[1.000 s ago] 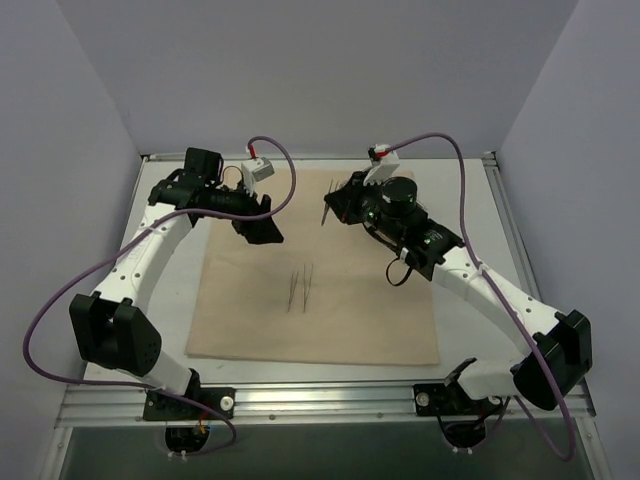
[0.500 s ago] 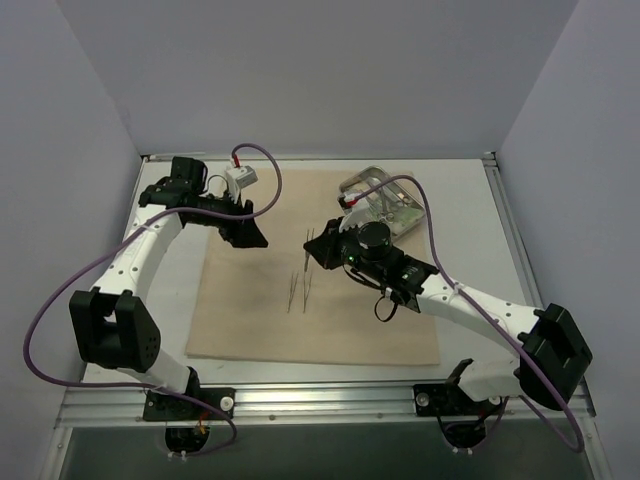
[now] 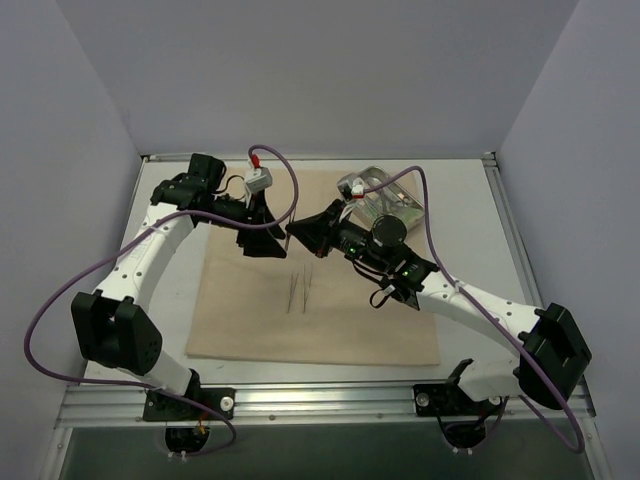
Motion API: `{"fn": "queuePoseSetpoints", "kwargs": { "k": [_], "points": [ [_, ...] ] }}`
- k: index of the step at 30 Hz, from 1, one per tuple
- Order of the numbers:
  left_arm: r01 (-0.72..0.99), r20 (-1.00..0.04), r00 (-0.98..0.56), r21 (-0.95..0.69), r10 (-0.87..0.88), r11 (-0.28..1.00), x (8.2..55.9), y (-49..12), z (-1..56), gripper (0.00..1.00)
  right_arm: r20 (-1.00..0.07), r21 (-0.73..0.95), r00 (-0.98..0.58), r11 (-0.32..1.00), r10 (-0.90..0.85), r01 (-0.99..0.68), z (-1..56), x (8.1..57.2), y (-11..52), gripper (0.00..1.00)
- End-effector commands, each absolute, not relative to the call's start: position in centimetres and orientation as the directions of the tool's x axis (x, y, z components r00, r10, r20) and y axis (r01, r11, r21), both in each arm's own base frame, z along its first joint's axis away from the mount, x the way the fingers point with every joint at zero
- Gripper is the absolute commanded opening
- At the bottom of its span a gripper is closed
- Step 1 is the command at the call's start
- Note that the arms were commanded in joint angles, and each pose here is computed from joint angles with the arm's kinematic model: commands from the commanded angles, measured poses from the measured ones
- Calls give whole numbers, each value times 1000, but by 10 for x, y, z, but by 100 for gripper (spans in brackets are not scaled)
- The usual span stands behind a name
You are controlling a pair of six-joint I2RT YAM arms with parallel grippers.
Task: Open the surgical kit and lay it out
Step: Place the medical item in the surgical kit.
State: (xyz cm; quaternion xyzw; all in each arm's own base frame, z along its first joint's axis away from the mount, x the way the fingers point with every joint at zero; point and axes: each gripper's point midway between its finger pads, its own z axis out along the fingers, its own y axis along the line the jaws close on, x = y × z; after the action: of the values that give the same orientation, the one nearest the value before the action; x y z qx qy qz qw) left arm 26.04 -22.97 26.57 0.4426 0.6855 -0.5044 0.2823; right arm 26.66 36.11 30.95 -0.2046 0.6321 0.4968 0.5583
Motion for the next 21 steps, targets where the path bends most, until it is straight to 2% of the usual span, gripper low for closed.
{"fn": "queuePoseSetpoints", "kwargs": {
  "k": [1, 2, 4, 9, 10, 13, 21],
  "points": [
    [926, -884, -369, -377, 287, 27, 250, -237, 295, 79, -901, 334, -186, 352, 393, -874, 362, 263, 362, 0],
    [926, -885, -368, -376, 285, 27, 251, -238, 296, 77, -900, 334, -186, 349, 395, -876, 362, 263, 363, 0],
    [922, -883, -378, -385, 278, 31, 252, -240, 299, 66, -897, 333, -186, 337, 400, -881, 364, 261, 363, 0],
    [916, -882, -391, -401, 265, 17, 251, -241, 304, 52, -894, 341, -196, 327, 403, -881, 361, 263, 365, 0],
    [916, -883, -390, -400, 263, 14, 250, -241, 305, 44, -894, 339, -195, 325, 404, -883, 361, 264, 364, 0],
    [914, -881, -394, -406, 262, 9, 249, -241, 306, 34, -891, 348, -202, 324, 406, -880, 360, 266, 363, 0],
    [907, -882, -401, -421, 248, -27, 244, -243, 312, 25, -877, 384, -232, 326, 420, -864, 348, 275, 356, 0]
  ]
}}
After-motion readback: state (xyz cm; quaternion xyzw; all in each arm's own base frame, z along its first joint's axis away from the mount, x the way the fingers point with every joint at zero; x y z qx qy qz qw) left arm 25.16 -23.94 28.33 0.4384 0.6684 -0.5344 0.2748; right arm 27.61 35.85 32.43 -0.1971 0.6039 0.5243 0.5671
